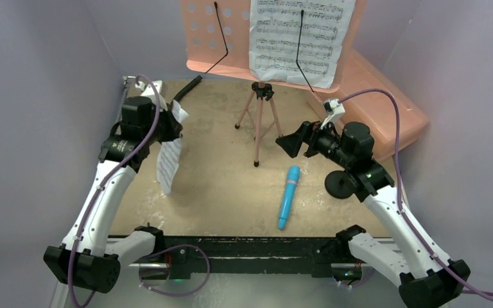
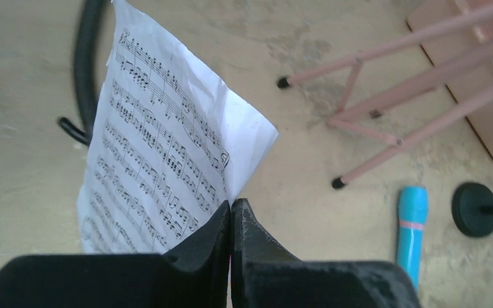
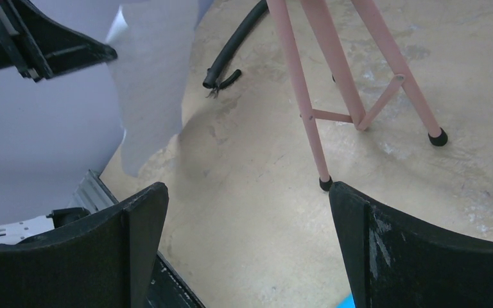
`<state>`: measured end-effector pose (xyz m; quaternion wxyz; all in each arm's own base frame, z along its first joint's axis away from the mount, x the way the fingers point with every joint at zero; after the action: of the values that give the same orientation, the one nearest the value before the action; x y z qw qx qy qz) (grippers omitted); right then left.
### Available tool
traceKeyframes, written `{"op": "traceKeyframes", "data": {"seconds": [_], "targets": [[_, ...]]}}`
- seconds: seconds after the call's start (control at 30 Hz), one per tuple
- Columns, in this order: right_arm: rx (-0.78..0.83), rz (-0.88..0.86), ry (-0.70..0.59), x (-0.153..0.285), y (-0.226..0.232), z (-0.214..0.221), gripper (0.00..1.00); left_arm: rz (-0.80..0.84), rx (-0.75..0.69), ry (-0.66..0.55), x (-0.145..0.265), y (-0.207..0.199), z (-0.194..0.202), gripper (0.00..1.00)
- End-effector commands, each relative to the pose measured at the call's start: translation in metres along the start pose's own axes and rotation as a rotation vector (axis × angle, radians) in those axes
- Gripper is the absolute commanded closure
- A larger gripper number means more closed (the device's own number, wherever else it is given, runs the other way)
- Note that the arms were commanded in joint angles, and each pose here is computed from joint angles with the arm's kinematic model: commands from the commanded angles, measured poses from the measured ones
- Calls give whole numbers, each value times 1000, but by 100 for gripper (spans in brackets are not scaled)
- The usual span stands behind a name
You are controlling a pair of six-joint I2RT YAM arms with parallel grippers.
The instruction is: Set up the instrument practice props
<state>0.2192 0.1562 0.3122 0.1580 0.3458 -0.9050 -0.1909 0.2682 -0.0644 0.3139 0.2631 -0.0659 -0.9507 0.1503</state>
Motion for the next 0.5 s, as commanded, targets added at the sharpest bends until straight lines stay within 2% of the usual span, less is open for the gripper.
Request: {"op": "traceKeyframes", "data": {"seconds": [0.0,0.23,0.47], "targets": [[-58,-20,38,-6,3,1,2,147,80,59,-17,-30,24,100],[-162,14,142,-18,-2,11,2,249,130,90,-34,-64,53,100],[-292,-22,236,-34,1,17,3,319,81,137,-40,-102,73,100]]}}
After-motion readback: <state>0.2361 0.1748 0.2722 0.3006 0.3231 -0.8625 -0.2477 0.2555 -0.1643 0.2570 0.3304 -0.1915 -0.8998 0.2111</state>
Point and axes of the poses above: each gripper's point midway between its finger pads, its own x axis back along the fingers, its own y axis along the line the jaws close on, z = x × y, the point moved 6 cm from there along x, back along the fingers, and after that the axes turned 3 degrees about x, right-handed, at the moved point
